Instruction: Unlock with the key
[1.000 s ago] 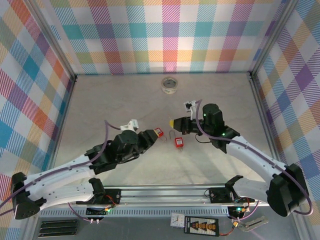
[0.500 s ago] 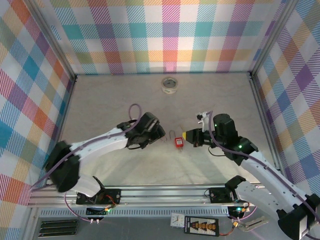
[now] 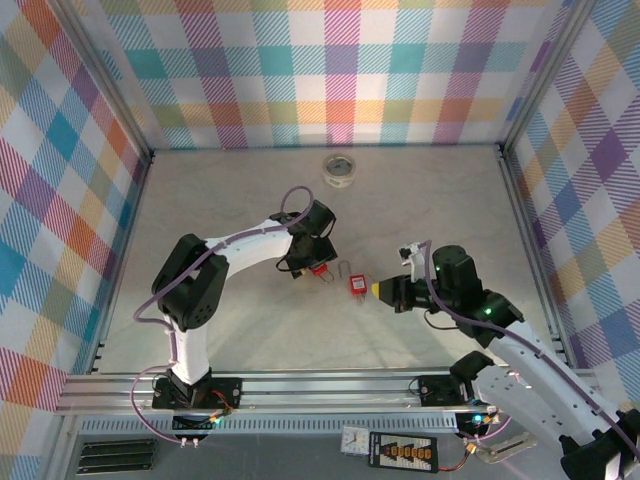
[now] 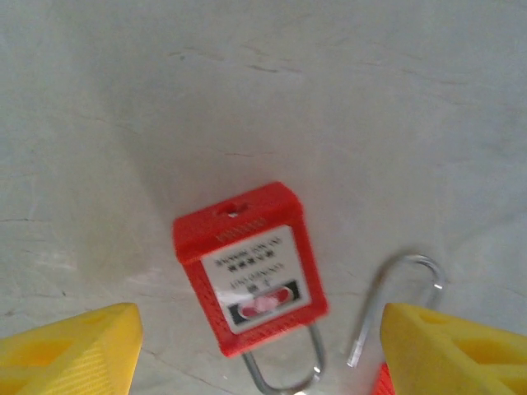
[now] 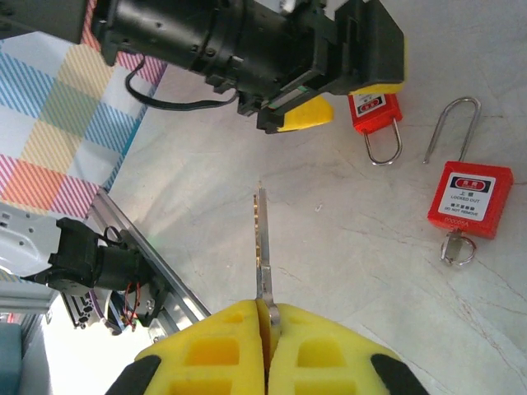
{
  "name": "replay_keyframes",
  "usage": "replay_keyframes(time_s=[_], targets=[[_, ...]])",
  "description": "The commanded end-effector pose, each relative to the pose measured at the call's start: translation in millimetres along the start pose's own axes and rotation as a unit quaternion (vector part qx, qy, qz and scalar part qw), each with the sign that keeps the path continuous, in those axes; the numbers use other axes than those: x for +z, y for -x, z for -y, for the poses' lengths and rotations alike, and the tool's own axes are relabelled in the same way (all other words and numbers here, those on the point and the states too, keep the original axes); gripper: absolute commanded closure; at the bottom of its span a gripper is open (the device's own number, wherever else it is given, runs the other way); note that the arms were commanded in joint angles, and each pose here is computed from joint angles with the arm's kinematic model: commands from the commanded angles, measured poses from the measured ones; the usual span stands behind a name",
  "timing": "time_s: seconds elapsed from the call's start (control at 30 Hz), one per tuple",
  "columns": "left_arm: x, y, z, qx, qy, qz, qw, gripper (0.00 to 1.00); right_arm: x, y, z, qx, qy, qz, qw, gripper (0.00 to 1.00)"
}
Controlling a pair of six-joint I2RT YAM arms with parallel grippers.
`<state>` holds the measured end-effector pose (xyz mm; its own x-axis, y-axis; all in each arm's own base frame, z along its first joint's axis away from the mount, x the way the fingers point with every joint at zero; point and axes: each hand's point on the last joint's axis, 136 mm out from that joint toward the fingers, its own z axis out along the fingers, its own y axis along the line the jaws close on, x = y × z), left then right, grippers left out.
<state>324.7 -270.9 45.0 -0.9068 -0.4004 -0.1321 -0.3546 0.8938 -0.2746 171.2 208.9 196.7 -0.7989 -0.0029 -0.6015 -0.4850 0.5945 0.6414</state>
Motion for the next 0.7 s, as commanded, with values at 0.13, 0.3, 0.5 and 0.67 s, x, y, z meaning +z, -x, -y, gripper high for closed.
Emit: replay_keyframes(time_s=[0.13,0.3,0.5,0.67], targets=[[13,-1,-15,0.016,0.04,-0.021,0.999,0.24,1,-8,-6,-0.011,0.023,-0.011,1.0,1.0],[20,8,-9,0.017,0.044,-0.015,0.999,0.24,3,-8,-7,-0.007,0.028,-0.013,1.0,1.0],[20,15,-1,0.037,0.055,-0.014,0.998,0.27,3,-11,-4,-0.005,0.024,-0.015,1.0,1.0],[30,5,-9,0.058,0.066,-0.04,0.995,0.42,5,-12,-2,-0.003,0.024,-0.015,1.0,1.0]])
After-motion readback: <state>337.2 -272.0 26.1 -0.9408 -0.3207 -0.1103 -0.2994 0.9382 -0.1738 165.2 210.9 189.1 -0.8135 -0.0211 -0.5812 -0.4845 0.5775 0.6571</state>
